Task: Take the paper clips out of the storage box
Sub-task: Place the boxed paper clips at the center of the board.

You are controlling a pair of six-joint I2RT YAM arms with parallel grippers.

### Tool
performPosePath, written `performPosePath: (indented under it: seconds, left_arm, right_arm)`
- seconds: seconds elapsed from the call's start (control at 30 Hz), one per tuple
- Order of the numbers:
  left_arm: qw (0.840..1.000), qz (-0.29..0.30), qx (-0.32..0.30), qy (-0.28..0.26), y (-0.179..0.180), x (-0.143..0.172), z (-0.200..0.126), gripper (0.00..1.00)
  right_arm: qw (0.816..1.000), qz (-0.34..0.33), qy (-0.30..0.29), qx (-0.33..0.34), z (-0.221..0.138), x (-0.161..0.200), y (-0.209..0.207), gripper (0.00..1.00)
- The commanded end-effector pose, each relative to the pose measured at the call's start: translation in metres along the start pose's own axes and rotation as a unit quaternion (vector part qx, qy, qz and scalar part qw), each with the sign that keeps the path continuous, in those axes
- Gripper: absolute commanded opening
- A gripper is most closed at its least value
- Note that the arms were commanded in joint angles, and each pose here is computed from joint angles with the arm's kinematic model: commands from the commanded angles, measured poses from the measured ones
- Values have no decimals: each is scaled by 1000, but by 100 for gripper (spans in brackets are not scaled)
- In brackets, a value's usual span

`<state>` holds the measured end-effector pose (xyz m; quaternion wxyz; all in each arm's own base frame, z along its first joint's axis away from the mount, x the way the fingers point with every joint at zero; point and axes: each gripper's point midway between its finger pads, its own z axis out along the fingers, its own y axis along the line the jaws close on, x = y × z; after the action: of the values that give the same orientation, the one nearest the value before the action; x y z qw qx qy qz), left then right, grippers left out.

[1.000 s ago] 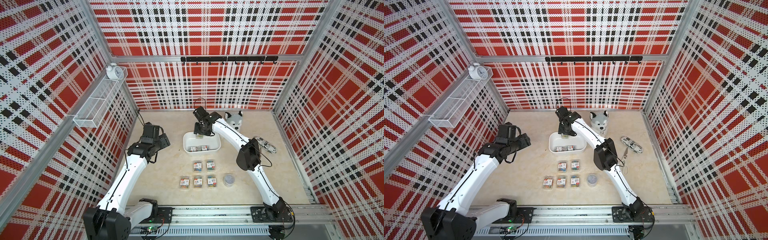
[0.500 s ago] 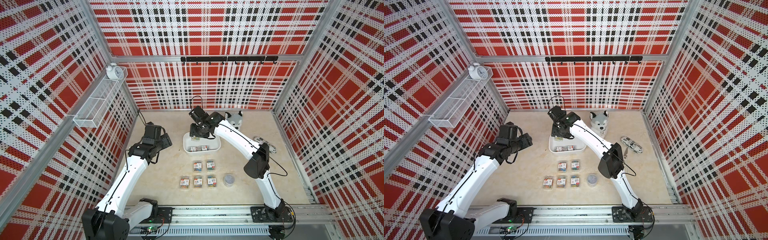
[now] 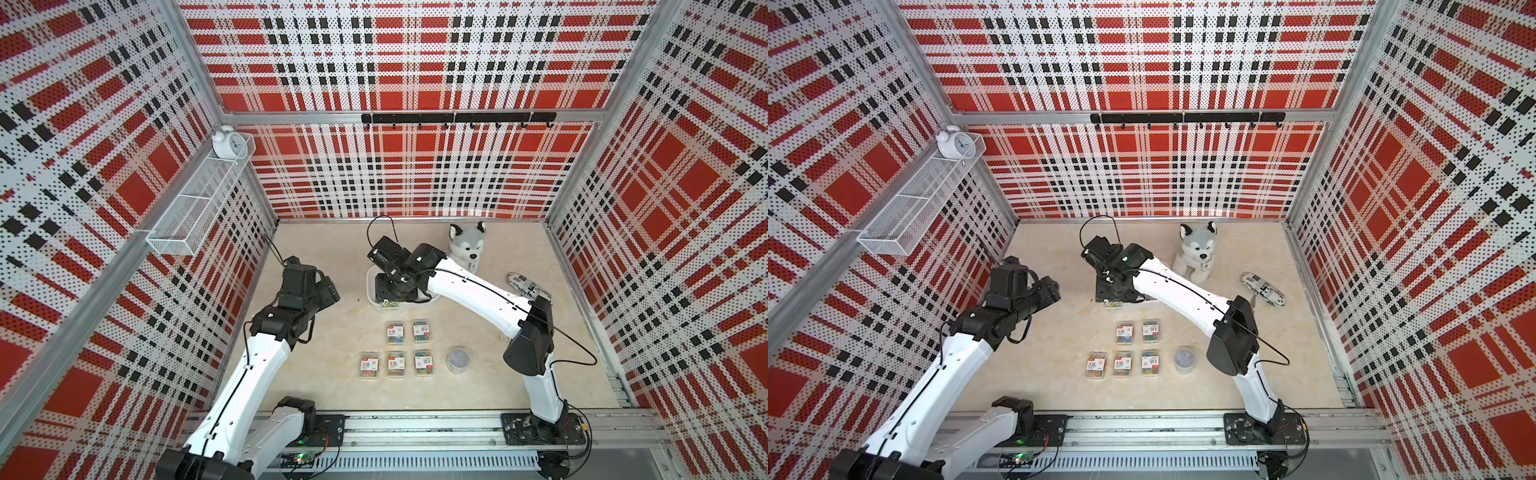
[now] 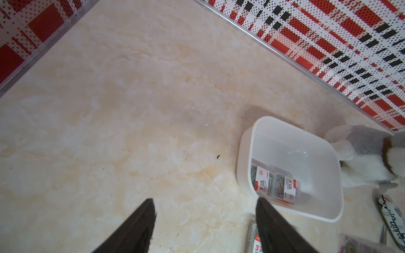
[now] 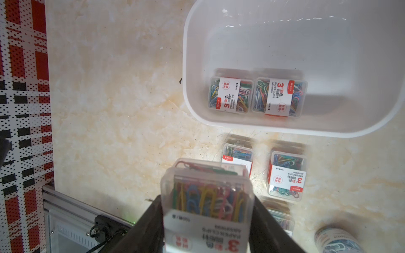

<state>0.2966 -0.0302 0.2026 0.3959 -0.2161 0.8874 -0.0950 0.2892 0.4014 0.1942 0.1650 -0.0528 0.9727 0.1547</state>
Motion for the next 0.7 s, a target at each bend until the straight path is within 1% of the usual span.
performPosePath:
  seconds: [0.0,0.27,0.63,0.67]
  left_arm:
    - [1000,-8,4,-11,3,1,-2,75]
    - [1000,-1,16,-5,1,17,-6,75]
    - [1000,9,15,-8,3,23,-5,75]
    - [999,20,26,-1,-5,29,-7,75]
  right_arm:
    - [1000,-5,-2,-17,-12,11,13,60]
    - [1000,-12,5,-13,9,25,36,60]
    - [999,1,51,2,46,49,39,61]
    - [999,3,50,0,48,51,39,60]
